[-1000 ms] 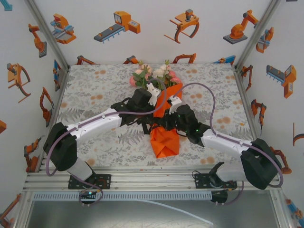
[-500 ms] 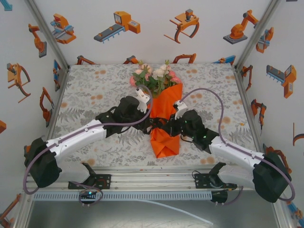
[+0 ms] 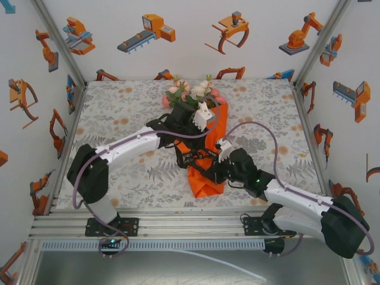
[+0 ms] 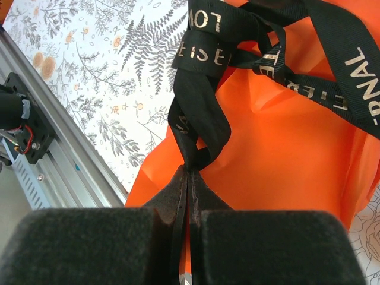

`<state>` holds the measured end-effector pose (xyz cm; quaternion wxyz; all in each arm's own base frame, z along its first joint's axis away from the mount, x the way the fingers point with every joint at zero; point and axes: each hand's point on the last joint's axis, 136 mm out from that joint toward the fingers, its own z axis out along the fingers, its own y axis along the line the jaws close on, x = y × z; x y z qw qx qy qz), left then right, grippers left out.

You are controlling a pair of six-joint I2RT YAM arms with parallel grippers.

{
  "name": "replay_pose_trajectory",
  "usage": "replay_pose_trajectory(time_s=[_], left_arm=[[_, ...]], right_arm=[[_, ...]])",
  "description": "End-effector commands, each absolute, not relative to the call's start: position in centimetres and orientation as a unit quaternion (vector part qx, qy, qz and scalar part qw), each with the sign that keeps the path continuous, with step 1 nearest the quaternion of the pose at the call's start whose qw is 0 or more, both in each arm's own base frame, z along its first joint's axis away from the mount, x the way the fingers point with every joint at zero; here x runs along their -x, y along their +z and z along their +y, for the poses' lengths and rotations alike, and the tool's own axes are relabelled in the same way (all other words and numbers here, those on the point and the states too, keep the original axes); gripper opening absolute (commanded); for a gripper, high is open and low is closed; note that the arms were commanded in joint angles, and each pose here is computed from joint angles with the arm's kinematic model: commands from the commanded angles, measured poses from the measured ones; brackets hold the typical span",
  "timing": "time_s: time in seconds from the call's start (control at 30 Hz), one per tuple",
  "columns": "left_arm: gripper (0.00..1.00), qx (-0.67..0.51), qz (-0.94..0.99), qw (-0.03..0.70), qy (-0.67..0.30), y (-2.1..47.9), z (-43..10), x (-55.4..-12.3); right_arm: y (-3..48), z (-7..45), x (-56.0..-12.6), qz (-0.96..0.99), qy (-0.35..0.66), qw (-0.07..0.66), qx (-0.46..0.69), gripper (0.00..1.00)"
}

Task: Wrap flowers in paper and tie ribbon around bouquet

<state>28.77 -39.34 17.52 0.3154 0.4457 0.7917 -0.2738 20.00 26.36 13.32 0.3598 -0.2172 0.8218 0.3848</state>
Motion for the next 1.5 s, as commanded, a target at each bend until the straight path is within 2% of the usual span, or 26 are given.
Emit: replay_pose_trajectory(time_s=[0.0, 0.23, 0.37, 0.57, 0.73, 1.07, 1.47], left_arm=[[0.35, -0.475, 0.778, 0.286, -0.294, 16.9, -39.2, -28.9], [0.38, -0.484, 0.784, 0.221, -0.320, 14.6, -38.5, -28.9], [0.43, -0.480, 0.773, 0.193, -0.368, 15.0, -38.8, -28.4], [0.43, -0.476, 0.777, 0.156, -0.381, 13.9, -39.0, -28.3], [0.39, -0.475, 0.787, 0.135, -0.372, 12.3, -38.9, -28.3], [0.29, -0.471, 0.797, 0.134, -0.353, 11.3, -38.1, -28.6], [0.31, -0.461, 0.826, 0.147, -0.289, 9.6, -35.7, -29.5]], right_arm=[[13.6, 26.5, -19.2, 0.810, 0.393, 0.364, 0.236, 0.00], [13.3, 26.1, -18.9, 0.810, 0.386, 0.368, 0.245, 0.00], [13.1, 26.1, -18.9, 0.810, 0.383, 0.369, 0.247, 0.00], [13.0, 26.0, -18.9, 0.810, 0.382, 0.369, 0.247, 0.00], [13.2, 26.0, -18.9, 0.809, 0.383, 0.372, 0.246, 0.00], [13.2, 26.0, -18.9, 0.810, 0.383, 0.371, 0.244, 0.00], [13.3, 25.9, -18.8, 0.809, 0.385, 0.371, 0.244, 0.00]])
